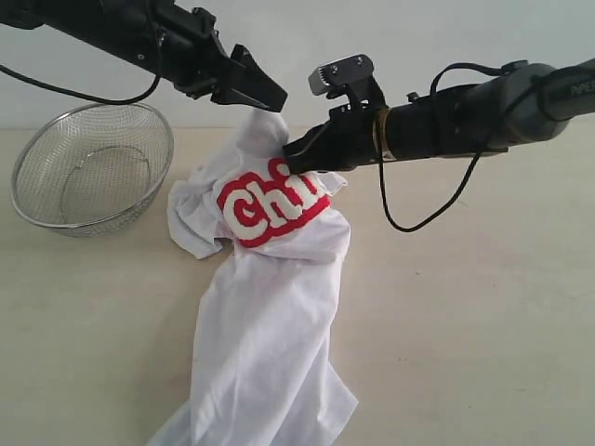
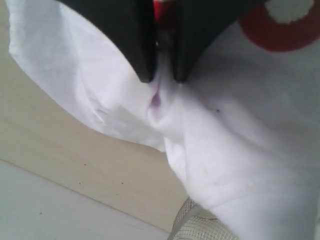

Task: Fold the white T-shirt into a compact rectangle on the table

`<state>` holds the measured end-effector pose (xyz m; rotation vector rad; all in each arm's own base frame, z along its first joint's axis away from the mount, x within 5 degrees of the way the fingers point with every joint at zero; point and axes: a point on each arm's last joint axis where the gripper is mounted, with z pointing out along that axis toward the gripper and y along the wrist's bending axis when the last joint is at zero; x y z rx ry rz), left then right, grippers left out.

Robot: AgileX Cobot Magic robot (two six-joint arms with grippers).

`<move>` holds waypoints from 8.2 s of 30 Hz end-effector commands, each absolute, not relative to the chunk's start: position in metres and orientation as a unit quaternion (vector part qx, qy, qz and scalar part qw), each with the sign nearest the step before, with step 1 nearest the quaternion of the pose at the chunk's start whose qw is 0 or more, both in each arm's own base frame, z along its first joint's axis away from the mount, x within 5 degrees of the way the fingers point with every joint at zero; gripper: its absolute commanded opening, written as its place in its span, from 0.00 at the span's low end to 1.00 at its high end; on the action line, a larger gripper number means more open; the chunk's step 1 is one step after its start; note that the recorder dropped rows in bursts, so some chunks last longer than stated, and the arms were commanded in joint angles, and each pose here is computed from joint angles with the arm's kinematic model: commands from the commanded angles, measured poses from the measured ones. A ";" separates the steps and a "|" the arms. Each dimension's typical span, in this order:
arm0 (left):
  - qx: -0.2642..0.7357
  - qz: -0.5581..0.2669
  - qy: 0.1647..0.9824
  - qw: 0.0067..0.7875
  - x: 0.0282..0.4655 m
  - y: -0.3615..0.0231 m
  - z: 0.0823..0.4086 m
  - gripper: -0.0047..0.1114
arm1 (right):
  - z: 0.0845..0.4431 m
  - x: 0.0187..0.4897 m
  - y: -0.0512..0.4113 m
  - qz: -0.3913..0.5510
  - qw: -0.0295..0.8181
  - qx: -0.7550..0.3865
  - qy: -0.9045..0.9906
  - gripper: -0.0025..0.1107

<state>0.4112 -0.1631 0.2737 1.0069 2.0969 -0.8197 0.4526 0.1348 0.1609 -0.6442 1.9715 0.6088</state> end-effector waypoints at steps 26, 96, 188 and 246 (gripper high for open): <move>0.150 -0.346 0.871 0.315 0.386 -0.149 0.175 0.08 | 0.220 0.450 0.099 0.284 0.495 -0.220 0.792 0.47; 0.170 -0.343 0.872 0.305 0.383 -0.150 0.173 0.08 | 0.167 0.459 0.115 0.190 0.436 -0.328 0.816 0.56; 0.193 -0.331 0.871 0.308 0.382 -0.149 0.172 0.08 | 0.119 0.539 0.131 0.165 0.475 -0.185 0.845 0.02; 0.213 -0.337 0.863 0.310 0.381 -0.151 0.174 0.08 | 0.243 0.475 0.098 0.172 0.515 -0.171 0.822 0.02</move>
